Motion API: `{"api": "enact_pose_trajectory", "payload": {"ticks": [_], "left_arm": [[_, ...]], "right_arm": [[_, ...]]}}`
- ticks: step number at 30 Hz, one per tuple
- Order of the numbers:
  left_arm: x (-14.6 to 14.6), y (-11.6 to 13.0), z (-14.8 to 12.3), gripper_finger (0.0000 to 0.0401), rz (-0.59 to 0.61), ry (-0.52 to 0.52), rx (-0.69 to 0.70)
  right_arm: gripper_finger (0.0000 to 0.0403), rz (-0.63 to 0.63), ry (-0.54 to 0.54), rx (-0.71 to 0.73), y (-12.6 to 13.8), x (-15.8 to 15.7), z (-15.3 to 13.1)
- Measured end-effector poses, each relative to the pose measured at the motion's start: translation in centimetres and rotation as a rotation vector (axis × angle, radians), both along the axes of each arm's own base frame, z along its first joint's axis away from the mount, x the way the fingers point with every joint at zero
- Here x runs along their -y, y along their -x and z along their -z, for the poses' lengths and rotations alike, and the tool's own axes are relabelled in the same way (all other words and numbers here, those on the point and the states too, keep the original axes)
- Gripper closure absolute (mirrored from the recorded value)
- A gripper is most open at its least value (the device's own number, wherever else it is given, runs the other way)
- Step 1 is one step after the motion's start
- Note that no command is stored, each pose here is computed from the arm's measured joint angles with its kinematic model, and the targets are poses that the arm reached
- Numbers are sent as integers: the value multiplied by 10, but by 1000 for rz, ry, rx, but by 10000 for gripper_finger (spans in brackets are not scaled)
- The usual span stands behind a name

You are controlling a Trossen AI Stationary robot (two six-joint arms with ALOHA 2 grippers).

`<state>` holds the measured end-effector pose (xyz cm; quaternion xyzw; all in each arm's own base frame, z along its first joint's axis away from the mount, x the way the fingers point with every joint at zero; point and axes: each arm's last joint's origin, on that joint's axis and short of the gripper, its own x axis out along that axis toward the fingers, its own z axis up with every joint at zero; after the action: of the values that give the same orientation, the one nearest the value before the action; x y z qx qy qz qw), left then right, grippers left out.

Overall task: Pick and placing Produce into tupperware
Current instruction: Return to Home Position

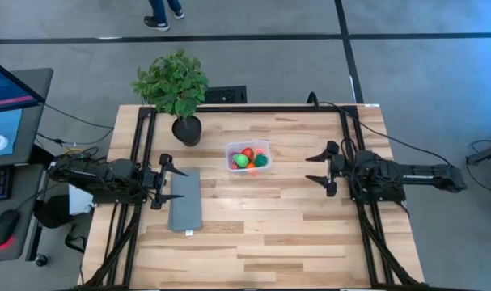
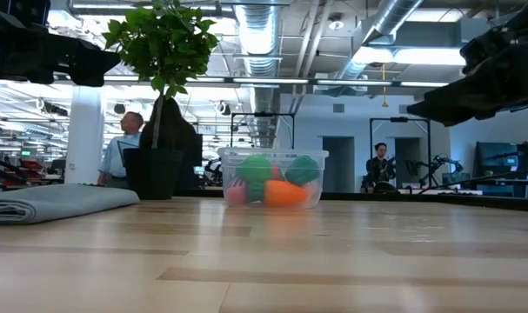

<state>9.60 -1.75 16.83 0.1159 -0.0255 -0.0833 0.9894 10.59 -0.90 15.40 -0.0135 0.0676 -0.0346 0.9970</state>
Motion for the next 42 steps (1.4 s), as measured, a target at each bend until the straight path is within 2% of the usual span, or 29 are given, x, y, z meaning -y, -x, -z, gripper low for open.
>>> {"api": "enact_pose_trajectory", "payload": {"ticks": [4,11,16,22,42], "left_arm": [[0,0,0,81,0,3,-1],[0,0,0,81,1,15,-3],[0,0,0,81,1,15,-3],[0,0,0,81,0,15,-3],[0,0,0,81,0,15,-2]], "right_arm": [[79,-75,47,56,3,-5,-5],[79,-40,80,128,7,-5,-11],[79,-41,79,144,8,-6,-12],[79,-38,29,146,9,-6,-12],[79,-39,28,145,9,-6,-12]]}}
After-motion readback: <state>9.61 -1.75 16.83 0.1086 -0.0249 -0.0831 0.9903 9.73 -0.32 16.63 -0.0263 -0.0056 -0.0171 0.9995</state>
